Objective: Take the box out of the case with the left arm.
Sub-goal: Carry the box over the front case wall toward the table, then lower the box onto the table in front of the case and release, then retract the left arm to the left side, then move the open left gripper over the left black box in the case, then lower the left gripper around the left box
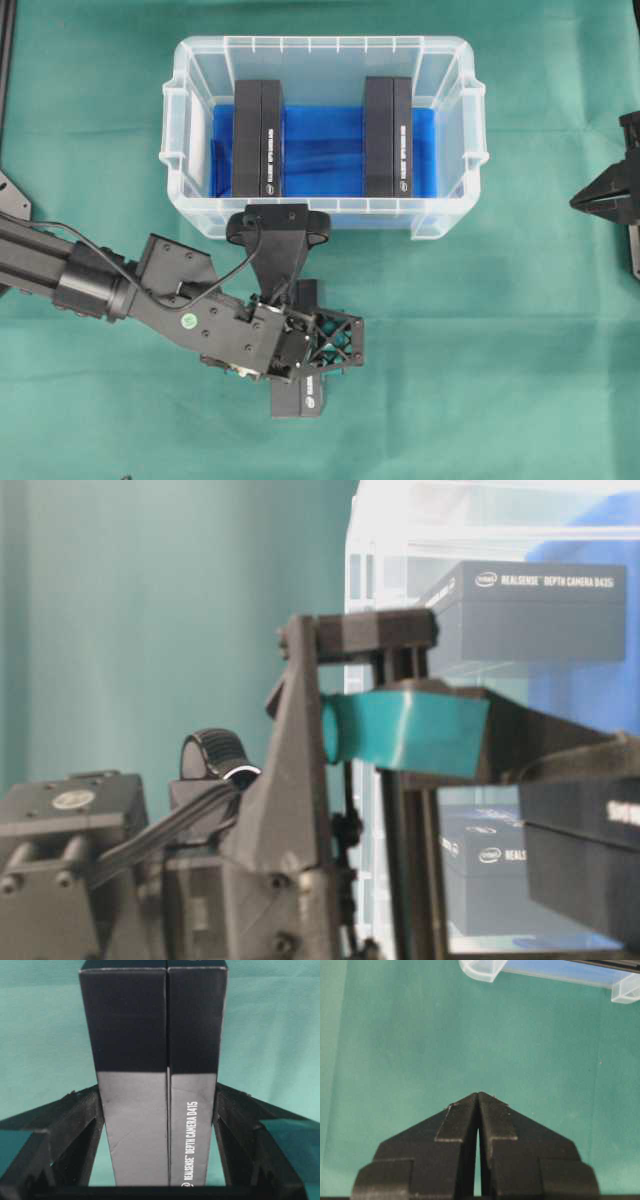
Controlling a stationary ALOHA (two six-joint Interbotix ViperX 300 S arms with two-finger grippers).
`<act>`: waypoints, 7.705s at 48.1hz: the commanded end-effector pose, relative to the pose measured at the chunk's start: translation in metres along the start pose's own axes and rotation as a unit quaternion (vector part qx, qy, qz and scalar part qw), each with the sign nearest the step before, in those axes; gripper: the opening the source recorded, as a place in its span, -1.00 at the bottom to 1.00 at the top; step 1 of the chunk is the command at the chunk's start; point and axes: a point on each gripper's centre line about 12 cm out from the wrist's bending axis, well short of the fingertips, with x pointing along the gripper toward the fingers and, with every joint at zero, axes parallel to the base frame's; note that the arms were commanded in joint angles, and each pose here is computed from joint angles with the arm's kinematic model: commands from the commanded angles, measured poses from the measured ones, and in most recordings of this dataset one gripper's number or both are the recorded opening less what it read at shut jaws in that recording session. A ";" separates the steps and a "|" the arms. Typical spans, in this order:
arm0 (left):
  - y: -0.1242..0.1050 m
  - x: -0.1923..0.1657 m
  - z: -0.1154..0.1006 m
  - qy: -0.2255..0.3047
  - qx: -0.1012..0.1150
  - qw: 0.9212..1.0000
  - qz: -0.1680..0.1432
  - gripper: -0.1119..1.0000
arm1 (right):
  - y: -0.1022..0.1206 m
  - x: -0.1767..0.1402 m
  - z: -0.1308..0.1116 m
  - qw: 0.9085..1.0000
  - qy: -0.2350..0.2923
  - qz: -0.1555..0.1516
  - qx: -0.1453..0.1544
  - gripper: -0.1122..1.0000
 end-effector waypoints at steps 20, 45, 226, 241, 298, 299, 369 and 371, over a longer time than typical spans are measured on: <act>-0.013 -0.011 0.005 0.017 0.025 0.998 -0.055 0.30 | -0.001 -0.004 0.009 1.000 -0.011 0.000 0.004 -0.80; -0.015 -0.012 0.006 0.031 0.016 0.998 -0.053 0.91 | -0.001 -0.005 0.010 1.000 -0.012 0.000 0.004 -0.80; 0.228 -0.166 0.187 -0.032 0.013 0.999 -0.007 0.87 | 0.000 0.004 0.001 0.998 0.059 0.000 0.004 -0.80; 0.227 -0.166 0.186 -0.031 0.013 0.999 -0.010 0.87 | 0.000 0.004 0.001 0.998 0.059 0.000 0.004 -0.80; 0.046 -0.149 0.207 -0.031 0.057 0.997 -0.052 0.87 | 0.000 0.004 0.001 0.998 0.059 -0.001 0.003 -0.80; 0.043 -0.148 0.207 -0.031 0.057 0.997 -0.052 0.87 | 0.000 0.004 0.001 0.998 0.060 0.000 0.004 -0.80; 0.039 -0.135 0.211 -0.030 0.070 0.997 -0.035 0.87 | 0.000 0.004 0.001 0.998 0.060 0.000 0.004 -0.80; 0.039 -0.135 0.211 -0.030 0.070 0.997 -0.034 0.87 | 0.000 0.004 0.001 0.998 0.060 0.000 0.004 -0.80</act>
